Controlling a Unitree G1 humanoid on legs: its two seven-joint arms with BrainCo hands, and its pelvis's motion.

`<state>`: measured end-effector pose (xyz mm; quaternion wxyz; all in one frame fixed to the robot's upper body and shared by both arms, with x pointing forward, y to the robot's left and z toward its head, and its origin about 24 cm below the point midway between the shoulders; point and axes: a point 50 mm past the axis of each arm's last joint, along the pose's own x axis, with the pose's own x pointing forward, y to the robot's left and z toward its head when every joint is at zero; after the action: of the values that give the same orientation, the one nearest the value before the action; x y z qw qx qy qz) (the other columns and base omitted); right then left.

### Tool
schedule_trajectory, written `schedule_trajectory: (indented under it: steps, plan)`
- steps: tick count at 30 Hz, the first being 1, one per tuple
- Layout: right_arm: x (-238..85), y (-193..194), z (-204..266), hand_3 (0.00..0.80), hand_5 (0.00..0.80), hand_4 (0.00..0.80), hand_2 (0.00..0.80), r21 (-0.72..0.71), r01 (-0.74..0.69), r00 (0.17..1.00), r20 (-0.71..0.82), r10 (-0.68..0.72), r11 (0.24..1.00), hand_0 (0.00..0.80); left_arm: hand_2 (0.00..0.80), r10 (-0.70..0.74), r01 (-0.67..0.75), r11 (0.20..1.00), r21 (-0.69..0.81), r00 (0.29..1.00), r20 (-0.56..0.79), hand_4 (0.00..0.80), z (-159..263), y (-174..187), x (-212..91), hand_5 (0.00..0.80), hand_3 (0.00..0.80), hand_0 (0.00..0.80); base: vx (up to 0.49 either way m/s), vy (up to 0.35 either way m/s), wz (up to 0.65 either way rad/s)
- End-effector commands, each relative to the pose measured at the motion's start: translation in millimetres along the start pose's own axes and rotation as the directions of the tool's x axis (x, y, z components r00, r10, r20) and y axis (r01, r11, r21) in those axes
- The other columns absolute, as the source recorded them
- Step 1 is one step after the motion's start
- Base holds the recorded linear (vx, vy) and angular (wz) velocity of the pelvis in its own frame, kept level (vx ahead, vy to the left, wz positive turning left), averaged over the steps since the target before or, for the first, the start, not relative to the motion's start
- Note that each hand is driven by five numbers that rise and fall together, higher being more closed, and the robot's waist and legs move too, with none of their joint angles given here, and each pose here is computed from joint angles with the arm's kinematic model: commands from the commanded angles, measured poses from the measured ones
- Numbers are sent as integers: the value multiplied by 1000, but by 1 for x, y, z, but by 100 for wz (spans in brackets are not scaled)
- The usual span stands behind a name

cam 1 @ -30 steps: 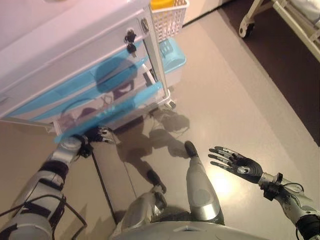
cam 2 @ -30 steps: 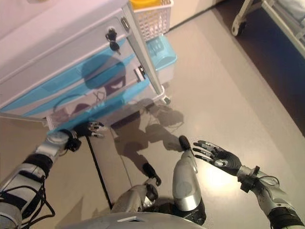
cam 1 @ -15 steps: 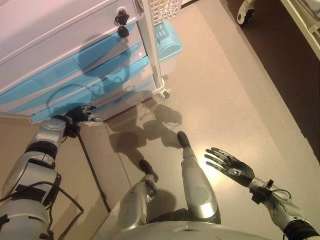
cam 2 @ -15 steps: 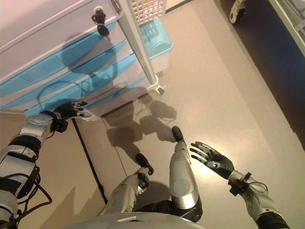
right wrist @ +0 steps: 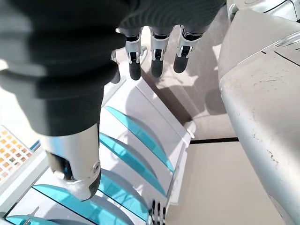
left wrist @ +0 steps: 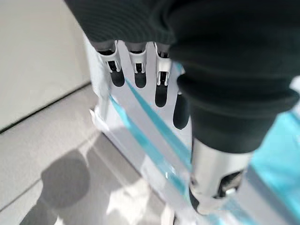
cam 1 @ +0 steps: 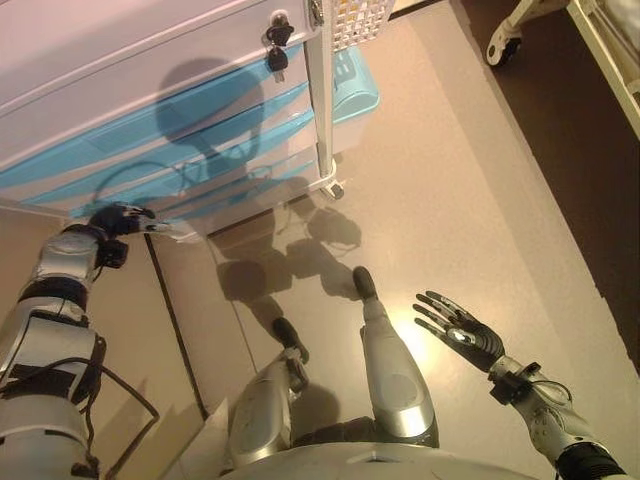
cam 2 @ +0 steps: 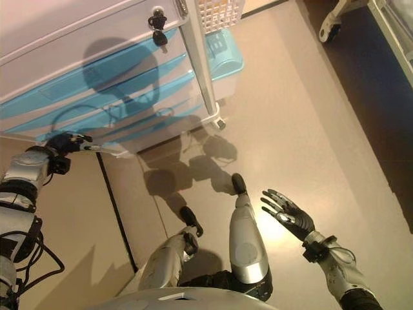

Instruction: Open the drawer and pick up the medicine

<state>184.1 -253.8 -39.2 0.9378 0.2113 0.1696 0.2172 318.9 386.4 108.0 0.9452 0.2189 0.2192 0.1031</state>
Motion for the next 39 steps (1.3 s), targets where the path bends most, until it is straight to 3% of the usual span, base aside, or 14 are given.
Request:
schedule_trajectory:
  steps: [1, 7, 11, 16, 22, 28, 32, 39]
  plan:
    - [1, 8, -7, 0, 0, 0, 0, 18, -24, 999, 38, 23, 1000, 0, 0, 177, -175, 984, -32, 979, 104, 0, 23, 65, -25, 0, 0, 0, -19, -70, 1]
    - [7, 12, -13, 0, 0, 0, 0, -4, -5, 1000, 1, 5, 1000, 0, 0, -17, 20, 999, -34, 996, 84, 0, 4, 28, -13, 0, 0, 0, -56, -109, 2]
    - [9, 7, -18, 0, 0, 0, 0, -42, 90, 993, -70, -93, 995, 0, 0, -268, 269, 963, -10, 962, 44, 0, -21, -29, -6, 0, 0, 0, 18, -88, 6]
    - [5, -8, -37, 0, 0, 0, 0, -66, 267, 940, -203, -275, 961, 0, 0, -533, 531, 845, -68, 846, -11, 0, -64, -108, -13, 0, 0, 0, 56, -103, 8]
    - [8, -6, -65, 0, 0, 0, 0, -72, 294, 888, -349, -300, 953, 0, 0, -724, 685, 676, -273, 687, -68, 0, -122, -193, -47, 0, 0, 0, 75, -122, 18]
    - [16, 1, -74, 0, 0, 0, 0, -49, 289, 881, -378, -286, 956, 0, 0, -814, 713, 547, -439, 576, -78, 0, -165, -235, -86, 0, 0, 0, 63, -88, 23]
    - [17, 4, -79, 0, 0, 0, 0, -59, 285, 871, -401, -284, 957, 0, 0, -822, 642, 486, -593, 567, -59, 0, -186, -244, -106, 0, 0, 0, 30, -38, 25]
    - [15, 11, -105, 0, 0, 0, 0, 17, 295, 833, -494, -248, 955, 0, 0, -821, 549, 427, -718, 568, -54, 0, -209, -260, -130, 0, 0, 0, 18, -13, 18]
